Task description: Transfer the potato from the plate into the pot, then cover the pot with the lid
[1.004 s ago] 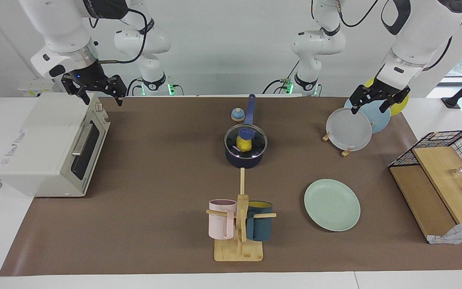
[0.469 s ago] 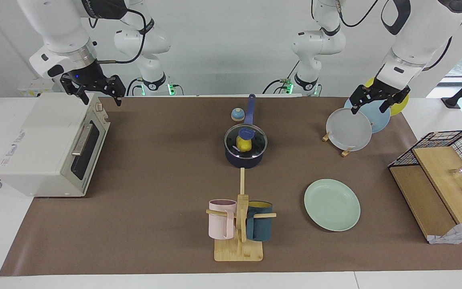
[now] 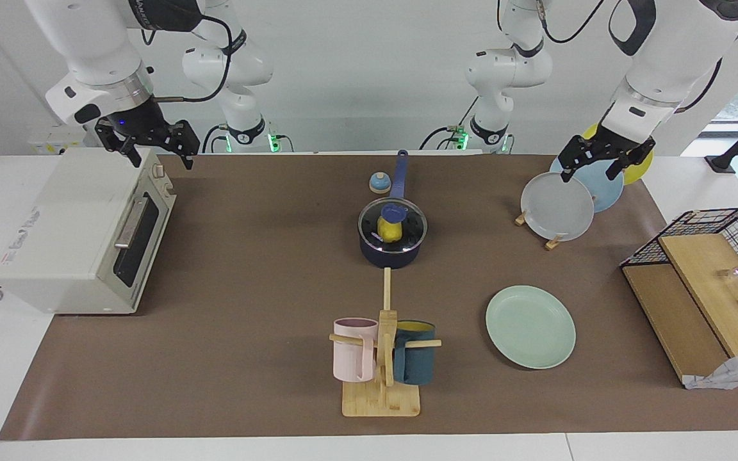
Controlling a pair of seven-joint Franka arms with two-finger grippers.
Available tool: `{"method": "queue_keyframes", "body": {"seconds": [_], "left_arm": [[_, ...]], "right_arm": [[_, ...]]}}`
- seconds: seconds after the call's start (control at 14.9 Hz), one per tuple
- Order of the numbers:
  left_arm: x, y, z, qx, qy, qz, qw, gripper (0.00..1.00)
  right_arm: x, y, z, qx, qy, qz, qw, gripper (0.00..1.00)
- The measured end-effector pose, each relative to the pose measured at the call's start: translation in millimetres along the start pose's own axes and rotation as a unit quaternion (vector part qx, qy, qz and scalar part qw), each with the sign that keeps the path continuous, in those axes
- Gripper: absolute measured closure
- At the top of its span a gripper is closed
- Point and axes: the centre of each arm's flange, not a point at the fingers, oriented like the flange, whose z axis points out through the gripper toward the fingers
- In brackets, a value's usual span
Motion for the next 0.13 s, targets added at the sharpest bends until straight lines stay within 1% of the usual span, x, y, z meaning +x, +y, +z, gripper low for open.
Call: {"method": "queue_keyframes", "body": {"seconds": [0.13], "left_arm": [[0.0,0.0,0.0,0.000,0.000,0.000,1.000,0.00]], "right_arm": [[0.0,0.0,0.1,0.000,0.000,0.000,1.000,0.00]]}}
